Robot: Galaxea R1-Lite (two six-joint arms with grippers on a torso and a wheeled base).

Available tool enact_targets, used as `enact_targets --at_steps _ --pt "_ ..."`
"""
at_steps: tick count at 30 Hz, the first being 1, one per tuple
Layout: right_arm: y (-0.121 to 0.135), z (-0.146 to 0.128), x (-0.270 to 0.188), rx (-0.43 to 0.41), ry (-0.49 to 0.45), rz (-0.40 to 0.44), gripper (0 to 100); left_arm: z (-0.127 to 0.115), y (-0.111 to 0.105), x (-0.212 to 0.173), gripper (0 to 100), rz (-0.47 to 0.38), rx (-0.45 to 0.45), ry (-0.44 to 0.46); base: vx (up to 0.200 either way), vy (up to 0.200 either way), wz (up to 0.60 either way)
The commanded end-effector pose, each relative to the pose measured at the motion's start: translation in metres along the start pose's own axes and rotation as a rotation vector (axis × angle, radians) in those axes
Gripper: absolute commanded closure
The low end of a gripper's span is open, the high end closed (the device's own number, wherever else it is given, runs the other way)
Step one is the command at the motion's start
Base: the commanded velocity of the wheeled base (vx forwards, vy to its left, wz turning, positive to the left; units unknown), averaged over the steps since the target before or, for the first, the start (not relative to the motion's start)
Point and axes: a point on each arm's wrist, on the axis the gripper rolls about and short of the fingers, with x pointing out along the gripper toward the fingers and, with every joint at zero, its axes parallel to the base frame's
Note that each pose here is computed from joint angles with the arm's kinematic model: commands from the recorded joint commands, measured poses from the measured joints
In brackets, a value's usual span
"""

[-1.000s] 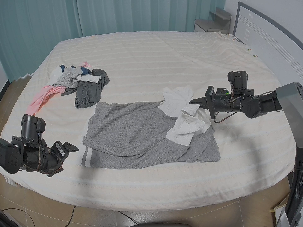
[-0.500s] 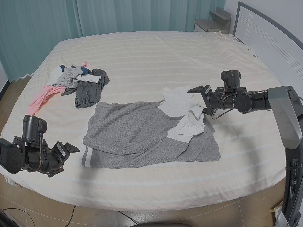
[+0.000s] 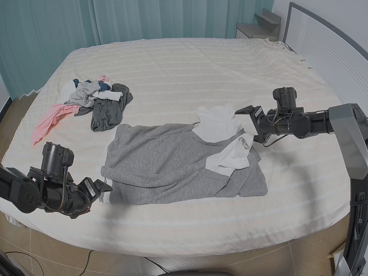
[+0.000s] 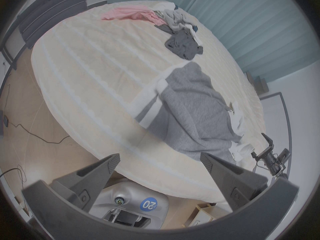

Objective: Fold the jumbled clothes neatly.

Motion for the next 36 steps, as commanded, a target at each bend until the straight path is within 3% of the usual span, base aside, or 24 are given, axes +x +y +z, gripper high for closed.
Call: enact_targets --at_steps 1,4,8,12,17,25,32,36 --pt "0.020 0.000 -0.002 0.009 -0.023 0.078 0 -0.006 -0.002 0.007 0 0.015 0.016 0.024 0.000 0.000 0.00" --pt "0.037 -0.010 0.005 0.033 -0.030 0.164 0 -0.007 -0.001 0.008 0 0.021 0.017 0.028 0.000 0.000 0.00" --pt "0.039 -0.009 0.014 0.024 -0.061 0.175 0 -0.008 0.000 0.008 0 0.024 0.015 0.030 0.000 0.000 0.00" --pt "0.035 -0.008 0.025 0.032 -0.100 0.134 0 -0.008 0.000 0.007 0 0.028 0.015 0.025 0.000 0.000 0.00" --pt "0.037 -0.003 0.034 0.036 -0.215 0.110 0 -0.009 -0.001 0.006 0 0.039 0.015 0.006 0.000 0.000 0.00" --pt "0.046 -0.013 0.035 0.030 -0.247 0.097 0 -0.010 -0.003 0.006 0 0.032 0.020 0.007 0.000 0.000 0.00" --pt "0.035 -0.015 0.032 -0.027 -0.232 -0.048 0 -0.012 -0.003 0.005 0 0.023 0.005 0.001 0.000 0.000 0.00" --pt "0.035 -0.005 0.024 -0.047 -0.252 -0.068 0 -0.012 -0.003 0.005 0 0.009 0.004 -0.011 0.000 0.000 0.00"
